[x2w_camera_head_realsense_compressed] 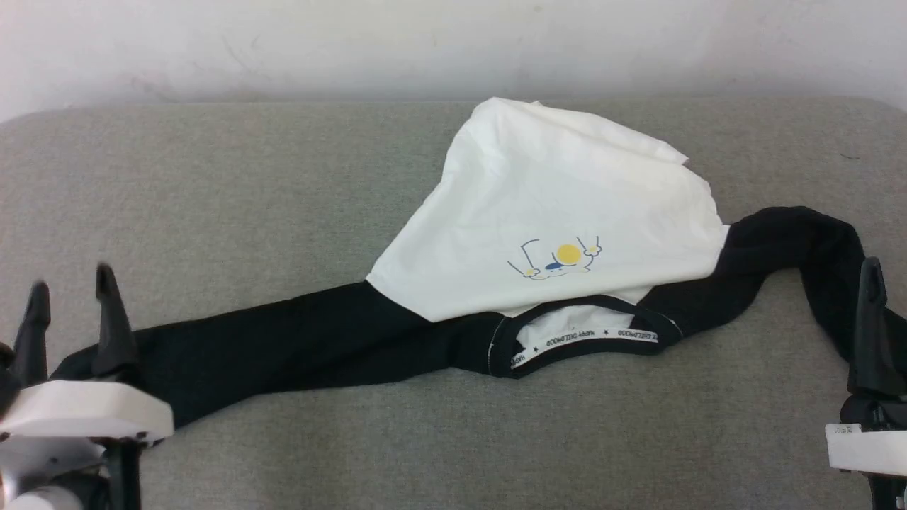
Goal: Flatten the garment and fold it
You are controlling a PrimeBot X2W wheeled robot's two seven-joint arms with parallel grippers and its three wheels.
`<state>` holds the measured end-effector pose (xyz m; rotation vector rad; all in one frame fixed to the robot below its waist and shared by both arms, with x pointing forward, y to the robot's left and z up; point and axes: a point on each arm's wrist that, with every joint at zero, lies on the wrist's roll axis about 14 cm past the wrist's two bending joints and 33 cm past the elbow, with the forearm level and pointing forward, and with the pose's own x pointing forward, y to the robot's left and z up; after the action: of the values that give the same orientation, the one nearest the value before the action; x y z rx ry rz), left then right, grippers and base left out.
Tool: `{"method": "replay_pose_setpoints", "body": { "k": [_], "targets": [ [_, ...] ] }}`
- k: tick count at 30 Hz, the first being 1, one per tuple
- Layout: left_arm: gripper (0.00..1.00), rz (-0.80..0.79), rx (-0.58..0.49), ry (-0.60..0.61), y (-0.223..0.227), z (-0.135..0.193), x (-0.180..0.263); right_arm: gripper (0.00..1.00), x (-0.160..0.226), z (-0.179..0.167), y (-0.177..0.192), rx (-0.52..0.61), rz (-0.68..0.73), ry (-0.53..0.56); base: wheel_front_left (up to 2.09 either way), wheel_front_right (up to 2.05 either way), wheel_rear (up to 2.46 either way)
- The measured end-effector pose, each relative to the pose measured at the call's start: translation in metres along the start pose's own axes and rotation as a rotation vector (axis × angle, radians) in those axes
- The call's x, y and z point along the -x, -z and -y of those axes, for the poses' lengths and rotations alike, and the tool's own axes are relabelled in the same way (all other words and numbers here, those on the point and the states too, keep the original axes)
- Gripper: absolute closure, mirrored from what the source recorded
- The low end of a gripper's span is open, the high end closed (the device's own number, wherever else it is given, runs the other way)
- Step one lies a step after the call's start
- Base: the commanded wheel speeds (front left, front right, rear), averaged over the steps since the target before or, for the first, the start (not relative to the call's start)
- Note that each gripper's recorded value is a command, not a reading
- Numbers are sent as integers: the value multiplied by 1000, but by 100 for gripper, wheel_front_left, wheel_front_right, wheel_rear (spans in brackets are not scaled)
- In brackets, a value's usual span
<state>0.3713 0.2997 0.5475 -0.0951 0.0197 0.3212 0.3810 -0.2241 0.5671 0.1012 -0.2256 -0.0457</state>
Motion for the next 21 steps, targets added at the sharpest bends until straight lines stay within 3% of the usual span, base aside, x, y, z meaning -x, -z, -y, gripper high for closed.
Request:
{"method": "replay_pose_setpoints", "body": {
  "k": [3, 7, 15, 21],
  "targets": [
    [0, 138, 18, 93, -28, 33, 1, 0, 4, 4, -1, 3, -2, 12, 0, 0, 0],
    [0, 125, 34, 214, -18, 73, 11, 0, 10, 9, 0, 8, -11, 28, 0, 0, 0],
    [0, -205, -6, 449, 73, 130, 52, 0, 17, 17, 1, 6, -13, 53, 0, 0, 0],
    [0, -410, -184, 597, 127, 145, 77, 0, 16, 16, 6, 2, -25, 52, 0, 0, 0]
  ]
}}
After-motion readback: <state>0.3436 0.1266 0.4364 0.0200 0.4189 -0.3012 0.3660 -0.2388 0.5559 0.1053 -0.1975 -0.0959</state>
